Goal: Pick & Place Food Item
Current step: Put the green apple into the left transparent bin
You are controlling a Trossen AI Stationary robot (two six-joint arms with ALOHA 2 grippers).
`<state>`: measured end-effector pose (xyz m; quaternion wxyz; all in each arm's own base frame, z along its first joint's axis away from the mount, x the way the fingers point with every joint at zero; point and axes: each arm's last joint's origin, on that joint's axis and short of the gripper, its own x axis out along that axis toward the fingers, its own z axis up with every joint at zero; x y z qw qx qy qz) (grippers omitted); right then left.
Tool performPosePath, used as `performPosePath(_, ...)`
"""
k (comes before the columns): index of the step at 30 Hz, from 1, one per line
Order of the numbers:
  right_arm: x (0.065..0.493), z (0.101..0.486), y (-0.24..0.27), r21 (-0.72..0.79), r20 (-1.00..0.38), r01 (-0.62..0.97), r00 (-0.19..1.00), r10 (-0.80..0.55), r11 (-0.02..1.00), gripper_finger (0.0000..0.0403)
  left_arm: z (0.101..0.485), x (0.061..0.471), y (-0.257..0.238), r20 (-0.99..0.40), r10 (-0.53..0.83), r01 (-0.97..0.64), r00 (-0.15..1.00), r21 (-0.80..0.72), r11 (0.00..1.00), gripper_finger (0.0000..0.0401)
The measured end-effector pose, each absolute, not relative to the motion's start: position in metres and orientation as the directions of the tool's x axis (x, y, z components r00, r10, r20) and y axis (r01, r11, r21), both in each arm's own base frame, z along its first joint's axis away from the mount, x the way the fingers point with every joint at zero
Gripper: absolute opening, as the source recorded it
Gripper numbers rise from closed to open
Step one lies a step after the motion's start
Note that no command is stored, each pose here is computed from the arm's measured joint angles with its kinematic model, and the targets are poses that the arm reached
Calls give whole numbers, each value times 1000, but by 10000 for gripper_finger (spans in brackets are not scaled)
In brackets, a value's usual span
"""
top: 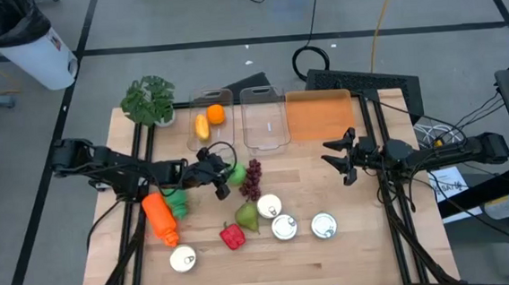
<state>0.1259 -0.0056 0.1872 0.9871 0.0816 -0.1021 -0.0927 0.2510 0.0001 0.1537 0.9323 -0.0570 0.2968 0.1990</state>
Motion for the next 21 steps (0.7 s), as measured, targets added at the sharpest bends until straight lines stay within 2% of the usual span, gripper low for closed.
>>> performPosePath(17,126,187,-6,180,187,164,962,-197,970,199,140,261,-1,-572,329,-397,751,7,918,140)
performPosePath(21,126,187,-6,180,188,163,962,-197,970,199,140,261,-1,-574,328,-401,751,-1,916,114)
